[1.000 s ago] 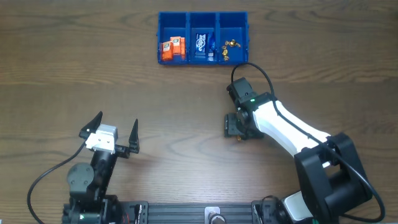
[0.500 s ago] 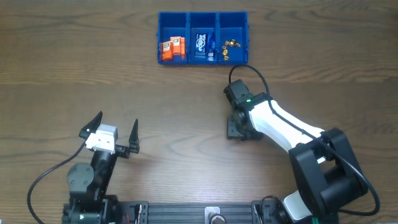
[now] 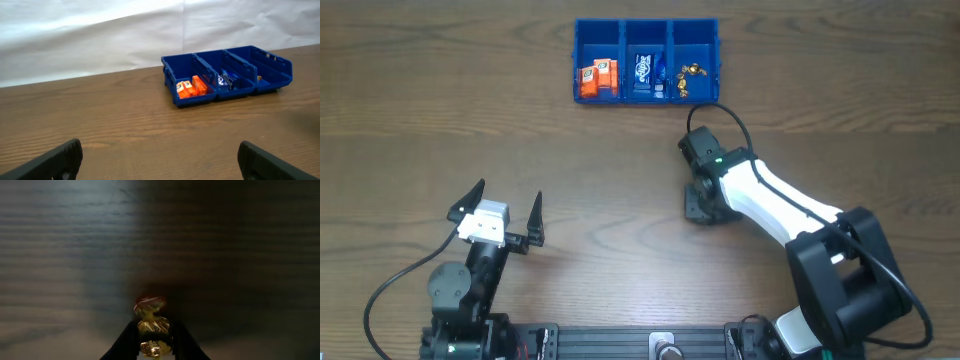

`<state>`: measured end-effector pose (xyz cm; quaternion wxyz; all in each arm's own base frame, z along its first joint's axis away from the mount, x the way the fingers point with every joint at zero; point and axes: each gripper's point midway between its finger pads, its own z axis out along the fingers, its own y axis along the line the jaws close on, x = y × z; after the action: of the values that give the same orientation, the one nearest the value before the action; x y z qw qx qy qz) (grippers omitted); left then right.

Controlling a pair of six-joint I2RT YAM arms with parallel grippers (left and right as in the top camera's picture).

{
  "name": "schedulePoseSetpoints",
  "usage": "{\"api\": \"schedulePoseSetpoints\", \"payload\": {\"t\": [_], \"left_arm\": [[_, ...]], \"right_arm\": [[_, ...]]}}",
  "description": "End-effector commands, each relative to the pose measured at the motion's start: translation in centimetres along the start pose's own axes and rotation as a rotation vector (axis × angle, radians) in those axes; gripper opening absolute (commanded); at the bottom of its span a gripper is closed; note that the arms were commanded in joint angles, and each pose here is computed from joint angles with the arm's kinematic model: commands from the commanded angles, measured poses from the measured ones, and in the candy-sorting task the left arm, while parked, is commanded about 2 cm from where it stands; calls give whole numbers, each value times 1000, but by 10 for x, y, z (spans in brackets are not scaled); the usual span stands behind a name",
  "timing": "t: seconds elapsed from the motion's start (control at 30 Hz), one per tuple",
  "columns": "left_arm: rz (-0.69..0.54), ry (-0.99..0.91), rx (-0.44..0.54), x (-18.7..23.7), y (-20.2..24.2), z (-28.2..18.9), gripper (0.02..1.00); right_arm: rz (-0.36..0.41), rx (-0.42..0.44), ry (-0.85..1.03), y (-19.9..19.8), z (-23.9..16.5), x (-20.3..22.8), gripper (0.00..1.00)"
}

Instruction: Sort Candies Into Trays

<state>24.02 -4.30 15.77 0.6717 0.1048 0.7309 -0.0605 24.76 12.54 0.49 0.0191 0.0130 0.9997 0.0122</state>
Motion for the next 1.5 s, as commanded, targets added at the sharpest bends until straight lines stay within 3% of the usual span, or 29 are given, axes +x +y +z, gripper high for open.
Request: {"api": "schedulePoseSetpoints", "payload": {"t": [0.03,0.23,0.33,0.47,0.57,0.73,0.97,1.03,1.07,1.13,1.17,1.2,1.33,1.5], "left_arm": [[9,42,23,16,-4,1,998],[9,42,23,16,-4,1,996],[9,42,23,16,-4,1,998],[9,42,23,16,-4,1,996],[9,42,23,16,-4,1,996],[9,42,23,16,-4,1,998],[9,42,23,16,-4,1,998],[9,42,23,16,-4,1,996],[9,42,23,16,-4,1,998],[9,42,23,16,-4,1,998],[9,42,23,16,-4,1,998],[9,42,23,16,-4,1,998],[9,42,23,16,-4,1,998],[9,42,23,16,-4,1,998]], "right_arm": [[-44,-53,-228,23,-90,-64,119],[-15,20,-481,15,-186,-170,119],[-4,61,-575,14,-207,-225,121],[10,75,-585,15,-186,-277,126],[23,83,-557,11,-154,-292,128],[21,69,-520,13,-117,-303,128],[23,63,-537,15,-115,-309,191],[24,60,-544,16,-116,-310,268],[24,59,-547,16,-116,-311,404],[20,40,-550,19,-117,-312,520],[19,36,-552,20,-117,-312,680],[19,29,-555,21,-118,-313,741],[6,18,-597,20,-141,-314,805],[-18,84,-734,-6,-235,-282,904]]}}
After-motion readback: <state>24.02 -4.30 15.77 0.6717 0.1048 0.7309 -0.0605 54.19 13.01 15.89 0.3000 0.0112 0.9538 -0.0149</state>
